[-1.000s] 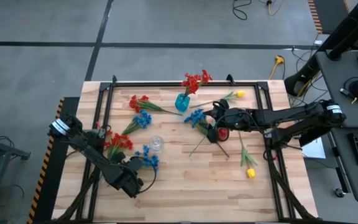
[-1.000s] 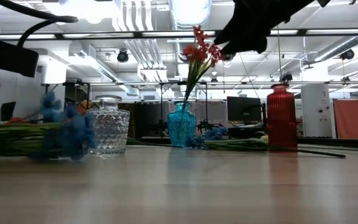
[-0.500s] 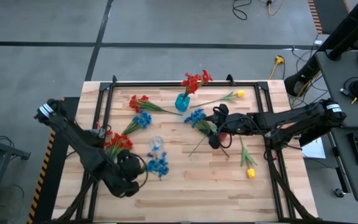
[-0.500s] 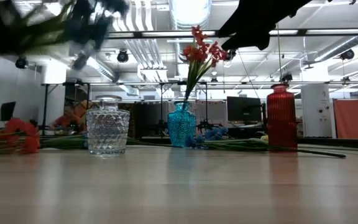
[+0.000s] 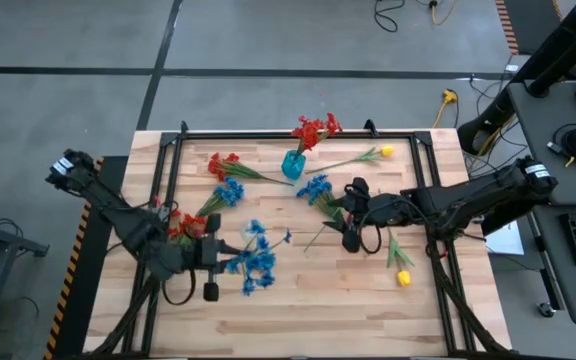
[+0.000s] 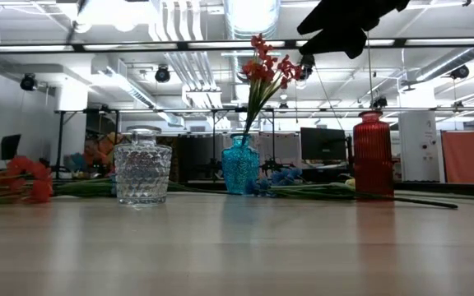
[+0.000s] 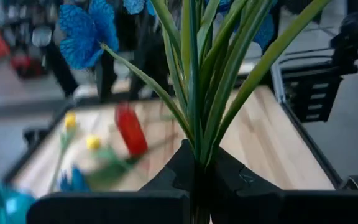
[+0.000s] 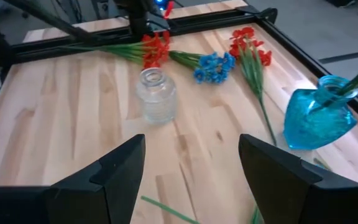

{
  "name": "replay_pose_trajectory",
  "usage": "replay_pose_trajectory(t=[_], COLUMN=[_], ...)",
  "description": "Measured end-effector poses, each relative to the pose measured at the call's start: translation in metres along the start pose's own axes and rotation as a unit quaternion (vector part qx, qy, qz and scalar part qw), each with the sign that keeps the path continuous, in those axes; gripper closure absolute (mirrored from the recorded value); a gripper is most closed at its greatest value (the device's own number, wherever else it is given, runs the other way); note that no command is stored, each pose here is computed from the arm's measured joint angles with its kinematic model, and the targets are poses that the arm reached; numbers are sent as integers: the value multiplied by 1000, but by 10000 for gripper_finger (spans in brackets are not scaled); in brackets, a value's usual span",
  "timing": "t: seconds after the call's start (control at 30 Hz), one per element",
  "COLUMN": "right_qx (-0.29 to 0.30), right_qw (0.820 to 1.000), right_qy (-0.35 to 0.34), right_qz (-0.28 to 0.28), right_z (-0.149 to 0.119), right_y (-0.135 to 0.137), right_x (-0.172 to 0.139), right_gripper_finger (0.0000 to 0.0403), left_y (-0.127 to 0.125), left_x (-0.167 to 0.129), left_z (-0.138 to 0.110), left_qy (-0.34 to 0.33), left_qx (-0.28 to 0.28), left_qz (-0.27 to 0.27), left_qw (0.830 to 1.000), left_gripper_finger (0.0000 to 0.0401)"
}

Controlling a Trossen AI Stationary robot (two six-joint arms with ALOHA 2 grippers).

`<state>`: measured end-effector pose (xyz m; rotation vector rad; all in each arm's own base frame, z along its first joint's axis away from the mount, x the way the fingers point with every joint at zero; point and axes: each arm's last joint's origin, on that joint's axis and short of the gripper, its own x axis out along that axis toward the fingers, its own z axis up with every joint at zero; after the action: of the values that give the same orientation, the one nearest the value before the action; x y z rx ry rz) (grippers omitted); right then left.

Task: Sort flowers into vase by color
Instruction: Put the bottom left blue flowers into the transparent vase

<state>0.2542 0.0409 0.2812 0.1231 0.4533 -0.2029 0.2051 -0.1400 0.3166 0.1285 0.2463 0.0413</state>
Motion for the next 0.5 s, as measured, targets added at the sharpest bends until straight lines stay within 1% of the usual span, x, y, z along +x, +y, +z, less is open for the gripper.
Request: replay_pose_trajectory(t=[0.13,0.27,0.4,0.5], right_qx=[3,3,3,4], right_qw=[1000,1000,1000,1000], right_qy=[6,9,4,-1], right_qz=[9,17,14,10], right_z=[-2,-4,-4,-4], right_y=[5,10,13,13], right_x=[-2,-4,-5,-5], right_gripper_finger=[152,152,152,152], left_y=[15,31,46,55], left_x=[7,14,15,16], left_z=[0,-13,-26,-41], left_qy=[-43,-101,-188,-213], left_qx=[18,23,-7,-19], left_qz=[6,17,56,80], left_qw=[999,995,981,974], left_gripper_finger=[399,400,400,400])
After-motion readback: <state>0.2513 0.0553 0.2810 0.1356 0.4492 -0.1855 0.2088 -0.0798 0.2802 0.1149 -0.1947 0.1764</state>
